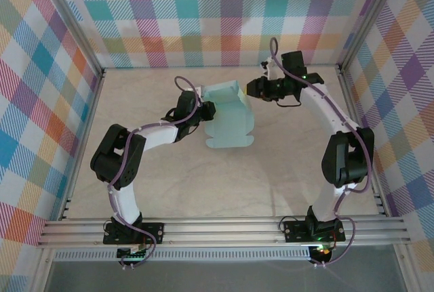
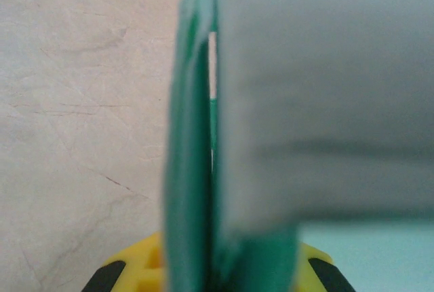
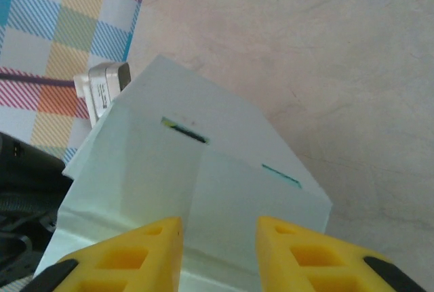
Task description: Fold the paper box
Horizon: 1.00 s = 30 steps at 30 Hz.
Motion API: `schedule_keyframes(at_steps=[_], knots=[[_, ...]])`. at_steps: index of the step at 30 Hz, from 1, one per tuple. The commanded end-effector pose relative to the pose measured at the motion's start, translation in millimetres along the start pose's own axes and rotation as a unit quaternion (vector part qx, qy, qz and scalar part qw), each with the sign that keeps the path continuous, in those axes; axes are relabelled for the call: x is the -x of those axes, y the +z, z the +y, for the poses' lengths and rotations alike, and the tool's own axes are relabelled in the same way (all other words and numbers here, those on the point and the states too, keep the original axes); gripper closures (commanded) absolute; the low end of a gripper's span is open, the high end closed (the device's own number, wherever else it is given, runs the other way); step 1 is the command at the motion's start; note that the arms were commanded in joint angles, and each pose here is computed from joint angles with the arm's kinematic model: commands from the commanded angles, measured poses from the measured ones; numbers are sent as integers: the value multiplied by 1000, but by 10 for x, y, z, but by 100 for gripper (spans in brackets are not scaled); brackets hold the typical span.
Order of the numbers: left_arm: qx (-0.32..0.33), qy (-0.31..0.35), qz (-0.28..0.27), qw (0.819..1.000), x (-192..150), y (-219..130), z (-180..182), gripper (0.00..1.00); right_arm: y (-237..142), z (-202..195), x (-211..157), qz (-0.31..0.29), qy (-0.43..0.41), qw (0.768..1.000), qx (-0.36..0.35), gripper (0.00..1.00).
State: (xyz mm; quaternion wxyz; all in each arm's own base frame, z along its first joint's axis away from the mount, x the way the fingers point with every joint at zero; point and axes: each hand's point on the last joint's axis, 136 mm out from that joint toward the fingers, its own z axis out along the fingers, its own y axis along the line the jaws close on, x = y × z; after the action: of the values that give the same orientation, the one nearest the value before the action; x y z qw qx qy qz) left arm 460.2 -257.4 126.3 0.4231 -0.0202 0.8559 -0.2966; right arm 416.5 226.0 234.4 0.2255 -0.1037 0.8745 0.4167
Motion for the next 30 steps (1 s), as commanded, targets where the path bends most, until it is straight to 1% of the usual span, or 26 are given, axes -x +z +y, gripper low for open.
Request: schedule_keyframes(at_steps=[1,5,8,11,17,22,30], knots=[[-16,-16,-11,1000,187,-46,-114,100,-21,199,-59,-1,-72,997,2,64],[-28,-15,-14,999,201,-63,-161,100,20,188,-56,-8,-126,992,-28,58],[-36,-13,-14,999,204,-74,-192,100,28,138,-9,-18,-166,985,-53,57],[-38,-13,-13,999,208,-75,-201,100,36,96,17,-13,-197,977,-77,58],[-45,-14,-4,999,185,-44,-227,100,157,130,-73,8,-275,958,-79,57],[-45,-15,2,999,157,-39,-222,100,255,156,-171,14,-347,934,-79,57],[-52,-16,5,998,139,-18,-240,100,356,127,-237,22,-399,911,-101,57]])
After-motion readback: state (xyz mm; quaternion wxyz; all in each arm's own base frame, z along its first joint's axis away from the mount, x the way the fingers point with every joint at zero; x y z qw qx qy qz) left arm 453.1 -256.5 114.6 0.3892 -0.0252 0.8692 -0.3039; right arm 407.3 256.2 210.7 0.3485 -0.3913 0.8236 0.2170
